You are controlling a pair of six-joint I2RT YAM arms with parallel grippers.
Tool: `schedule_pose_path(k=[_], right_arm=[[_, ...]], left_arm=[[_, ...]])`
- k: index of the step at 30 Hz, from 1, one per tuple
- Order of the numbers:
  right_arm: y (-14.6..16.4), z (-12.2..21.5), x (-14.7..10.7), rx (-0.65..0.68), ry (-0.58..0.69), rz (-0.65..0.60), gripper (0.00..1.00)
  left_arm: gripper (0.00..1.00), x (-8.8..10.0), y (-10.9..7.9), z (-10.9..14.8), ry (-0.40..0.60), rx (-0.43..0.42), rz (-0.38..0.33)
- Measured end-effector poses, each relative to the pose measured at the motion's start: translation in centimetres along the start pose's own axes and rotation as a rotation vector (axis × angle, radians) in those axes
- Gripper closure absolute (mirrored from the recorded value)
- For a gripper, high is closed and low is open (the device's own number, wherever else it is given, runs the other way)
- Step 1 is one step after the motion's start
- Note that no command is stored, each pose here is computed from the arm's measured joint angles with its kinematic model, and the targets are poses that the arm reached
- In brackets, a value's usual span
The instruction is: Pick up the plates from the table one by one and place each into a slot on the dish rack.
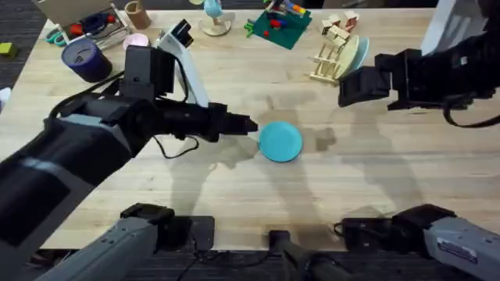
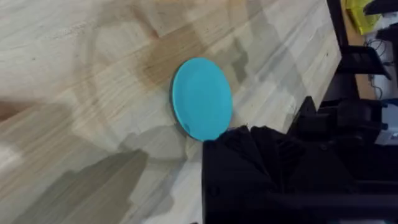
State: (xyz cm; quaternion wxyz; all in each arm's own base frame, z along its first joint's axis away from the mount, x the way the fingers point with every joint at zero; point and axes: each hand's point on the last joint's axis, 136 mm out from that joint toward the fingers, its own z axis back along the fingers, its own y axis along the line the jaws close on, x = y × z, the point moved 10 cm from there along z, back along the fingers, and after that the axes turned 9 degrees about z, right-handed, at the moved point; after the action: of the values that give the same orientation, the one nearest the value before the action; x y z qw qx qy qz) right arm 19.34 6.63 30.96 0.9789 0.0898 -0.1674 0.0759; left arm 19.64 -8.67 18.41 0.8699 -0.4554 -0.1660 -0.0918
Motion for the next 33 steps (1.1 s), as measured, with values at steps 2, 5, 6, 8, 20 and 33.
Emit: schedule_pose_path(k=[2, 5, 6, 8, 20, 33], right_arm=[[0.0, 0.0, 0.0, 0.000, 0.000, 0.000, 0.007], [0.0, 0.0, 0.0, 0.000, 0.000, 0.000, 0.007], [0.0, 0.0, 0.0, 0.000, 0.000, 0.000, 0.007], [0.0, 0.0, 0.0, 0.000, 0.000, 0.000, 0.007], [0.0, 0.0, 0.0, 0.000, 0.002, 0.002, 0.007], [0.0, 0.0, 0.0, 0.000, 0.002, 0.002, 0.007]], left_arm=[[0.960, 0.2, 0.3, -0.4, 0.006, -0.007, 0.003], [0.959, 0.6, 0.8, -1.5, 0.028, -0.028, 0.006], [0.960, 0.7, 1.1, -1.9, 0.038, -0.035, 0.011], [0.959, 0.7, 1.6, -2.5, 0.059, -0.044, 0.027], [0.958, 0.4, 4.6, -5.4, 0.150, -0.071, 0.104], [0.959, -0.1, 5.9, -7.8, 0.208, -0.131, 0.111]])
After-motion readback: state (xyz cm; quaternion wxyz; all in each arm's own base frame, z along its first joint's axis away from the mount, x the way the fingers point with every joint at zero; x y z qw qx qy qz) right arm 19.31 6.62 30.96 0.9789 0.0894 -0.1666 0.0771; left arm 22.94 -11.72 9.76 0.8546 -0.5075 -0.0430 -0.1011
